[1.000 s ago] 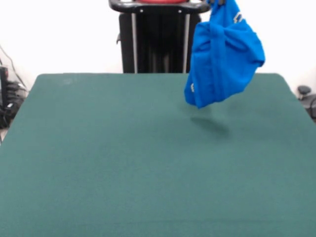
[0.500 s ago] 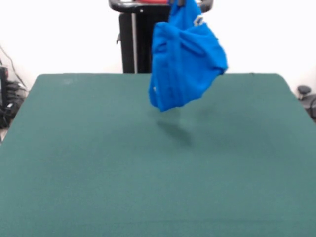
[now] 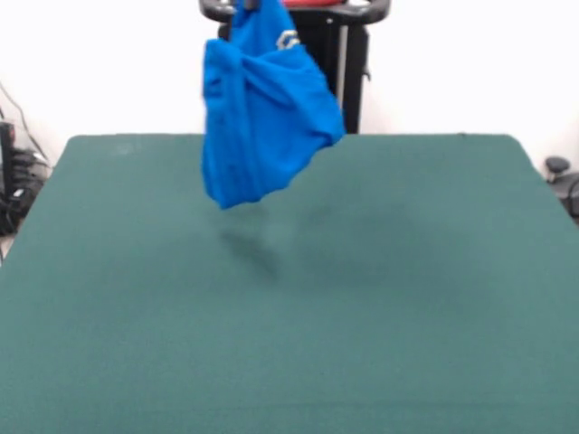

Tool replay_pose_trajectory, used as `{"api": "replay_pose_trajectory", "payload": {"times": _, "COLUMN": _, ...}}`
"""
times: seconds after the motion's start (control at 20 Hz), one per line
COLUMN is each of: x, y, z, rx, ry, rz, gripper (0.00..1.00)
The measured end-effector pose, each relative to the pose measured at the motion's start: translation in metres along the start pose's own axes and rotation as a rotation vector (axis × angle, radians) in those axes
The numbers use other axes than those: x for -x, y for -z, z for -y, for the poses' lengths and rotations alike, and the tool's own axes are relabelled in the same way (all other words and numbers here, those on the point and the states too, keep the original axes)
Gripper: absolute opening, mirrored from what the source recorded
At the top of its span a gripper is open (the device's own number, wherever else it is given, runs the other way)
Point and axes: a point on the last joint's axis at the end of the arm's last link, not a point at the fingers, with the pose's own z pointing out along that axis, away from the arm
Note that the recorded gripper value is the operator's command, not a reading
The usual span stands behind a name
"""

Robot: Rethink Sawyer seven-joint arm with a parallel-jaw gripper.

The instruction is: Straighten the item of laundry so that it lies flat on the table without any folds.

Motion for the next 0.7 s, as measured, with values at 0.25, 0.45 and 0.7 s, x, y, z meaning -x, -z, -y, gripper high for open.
{"api": "replay_pose_trajectory", "payload": {"times": 0.25, "x": 0.021, "y": -0.018, "z": 0.018, "rx": -0.008, "ry": 0.003, "rz": 0.085, "gripper": 0.0}}
{"api": "replay_pose_trajectory", "payload": {"times": 0.45, "x": 0.028, "y": -0.029, "z": 0.021, "rx": -0.006, "ry": 0.009, "rz": 0.124, "gripper": 0.0}}
{"api": "replay_pose_trajectory", "payload": {"times": 0.7, "x": 0.033, "y": -0.046, "z": 0.017, "rx": 0.001, "ry": 0.035, "rz": 0.18, "gripper": 0.0}}
